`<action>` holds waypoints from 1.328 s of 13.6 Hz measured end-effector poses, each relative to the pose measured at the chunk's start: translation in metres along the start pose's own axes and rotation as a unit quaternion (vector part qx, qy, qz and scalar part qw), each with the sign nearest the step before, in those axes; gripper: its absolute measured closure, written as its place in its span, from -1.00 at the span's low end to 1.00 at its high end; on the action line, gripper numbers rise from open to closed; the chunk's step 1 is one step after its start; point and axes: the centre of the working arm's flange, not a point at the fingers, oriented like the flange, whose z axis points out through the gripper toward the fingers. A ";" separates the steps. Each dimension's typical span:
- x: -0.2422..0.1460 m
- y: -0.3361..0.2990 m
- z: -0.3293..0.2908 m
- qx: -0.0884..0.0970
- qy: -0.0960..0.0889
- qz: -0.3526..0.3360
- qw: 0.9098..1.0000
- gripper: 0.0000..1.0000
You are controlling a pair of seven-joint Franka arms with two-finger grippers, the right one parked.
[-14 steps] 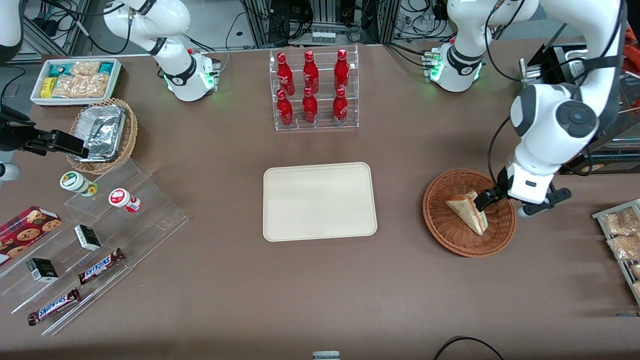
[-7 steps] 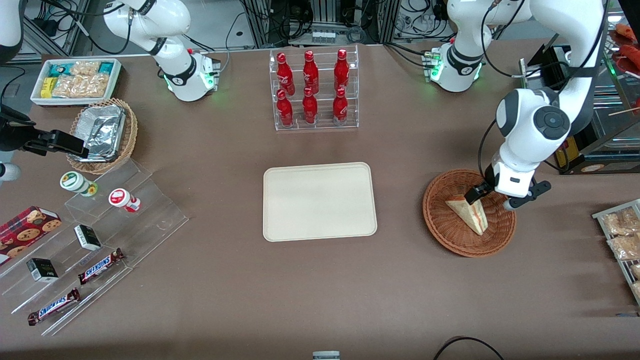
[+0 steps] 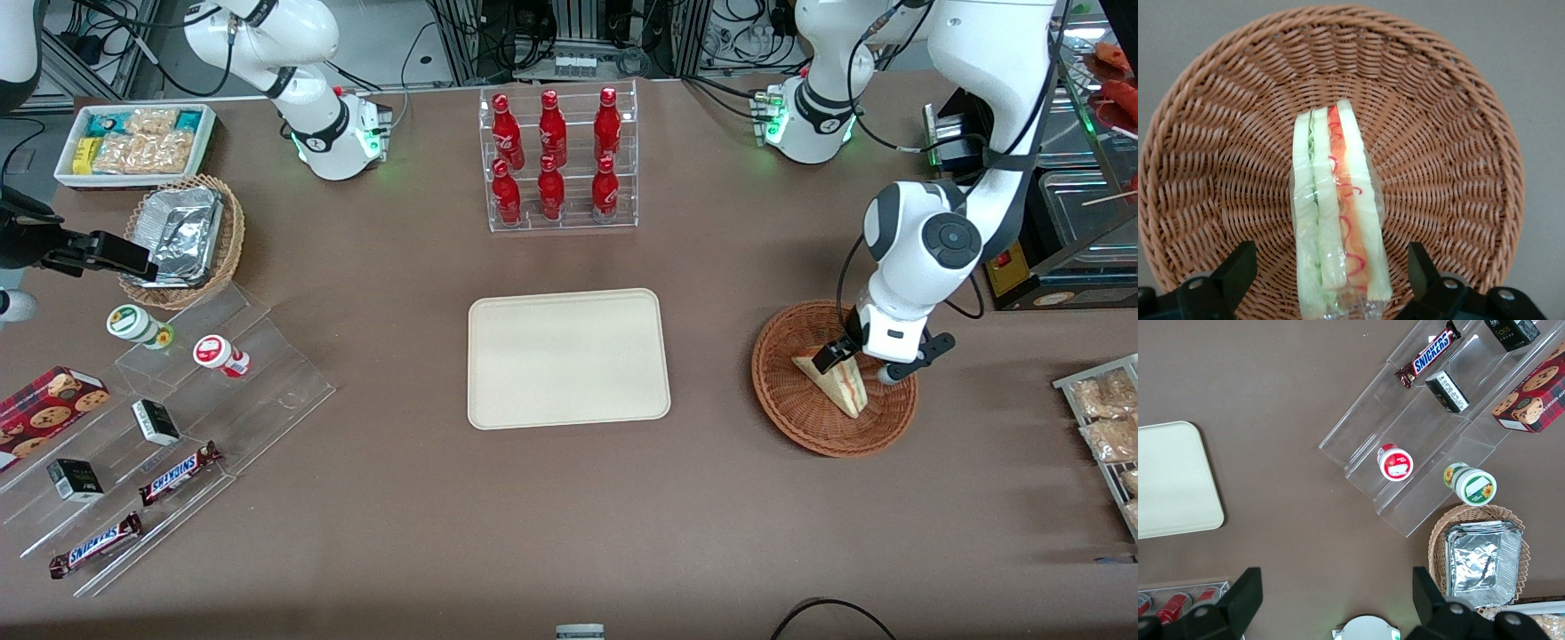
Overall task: Place sandwich from basket to tray
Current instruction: 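Lower the left gripper and close it on the sandwich's edge, then lift the sandwich and carry it with the left gripper over the tray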
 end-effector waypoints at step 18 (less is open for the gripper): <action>-0.012 0.146 -0.177 0.000 -0.027 0.111 0.993 0.68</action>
